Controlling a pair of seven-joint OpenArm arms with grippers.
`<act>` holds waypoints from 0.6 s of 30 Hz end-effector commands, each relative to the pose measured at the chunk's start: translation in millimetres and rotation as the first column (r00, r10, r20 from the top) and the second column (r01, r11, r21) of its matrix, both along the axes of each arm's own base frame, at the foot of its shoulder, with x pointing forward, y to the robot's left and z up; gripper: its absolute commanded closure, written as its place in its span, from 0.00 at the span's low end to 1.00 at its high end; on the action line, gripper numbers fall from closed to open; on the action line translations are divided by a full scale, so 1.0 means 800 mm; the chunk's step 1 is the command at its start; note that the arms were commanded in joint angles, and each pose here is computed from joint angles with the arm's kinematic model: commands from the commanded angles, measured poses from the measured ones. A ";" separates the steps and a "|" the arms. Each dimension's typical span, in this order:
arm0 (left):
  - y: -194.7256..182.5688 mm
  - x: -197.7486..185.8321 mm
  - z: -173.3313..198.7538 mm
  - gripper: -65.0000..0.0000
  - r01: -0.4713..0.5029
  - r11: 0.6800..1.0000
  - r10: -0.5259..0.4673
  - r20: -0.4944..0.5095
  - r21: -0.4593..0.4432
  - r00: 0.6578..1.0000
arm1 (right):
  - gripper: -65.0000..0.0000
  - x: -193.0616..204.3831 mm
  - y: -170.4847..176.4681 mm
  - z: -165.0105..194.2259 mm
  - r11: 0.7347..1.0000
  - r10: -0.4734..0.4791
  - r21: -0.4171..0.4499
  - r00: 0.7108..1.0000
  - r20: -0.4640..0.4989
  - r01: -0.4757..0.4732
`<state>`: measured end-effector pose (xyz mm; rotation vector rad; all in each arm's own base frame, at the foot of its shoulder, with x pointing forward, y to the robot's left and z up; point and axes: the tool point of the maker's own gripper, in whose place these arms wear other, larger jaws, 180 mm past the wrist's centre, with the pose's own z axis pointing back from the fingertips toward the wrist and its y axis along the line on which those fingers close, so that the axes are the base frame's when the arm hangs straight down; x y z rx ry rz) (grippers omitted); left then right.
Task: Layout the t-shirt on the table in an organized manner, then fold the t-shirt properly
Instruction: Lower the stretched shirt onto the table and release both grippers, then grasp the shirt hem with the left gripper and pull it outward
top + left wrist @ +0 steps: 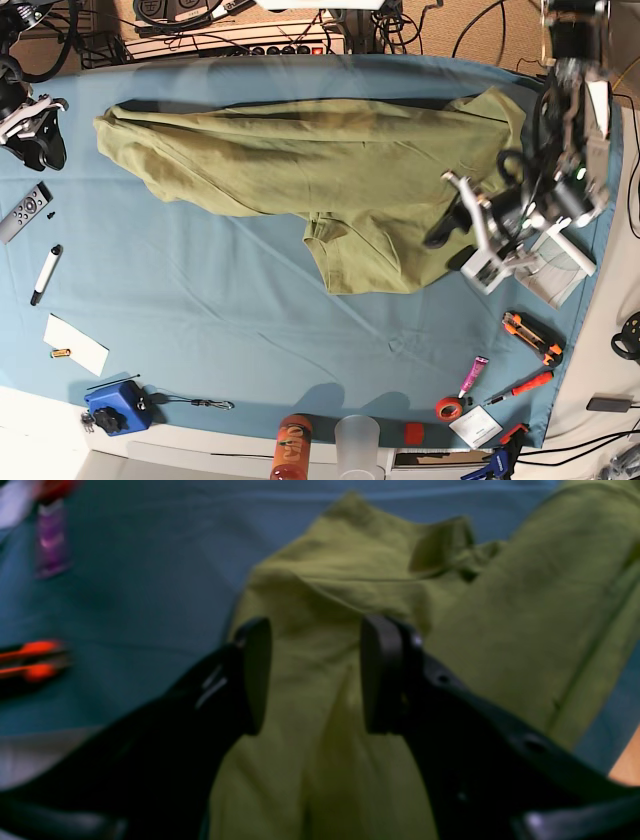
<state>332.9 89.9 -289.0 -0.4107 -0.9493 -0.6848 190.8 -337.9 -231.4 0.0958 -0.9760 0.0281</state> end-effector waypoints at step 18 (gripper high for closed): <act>-0.047 0.135 -0.052 0.54 0.117 0.983 -0.097 -0.146 0.140 0.985 | 0.64 0.006 -0.001 0.017 1.000 0.015 -0.022 0.999 0.043 -0.014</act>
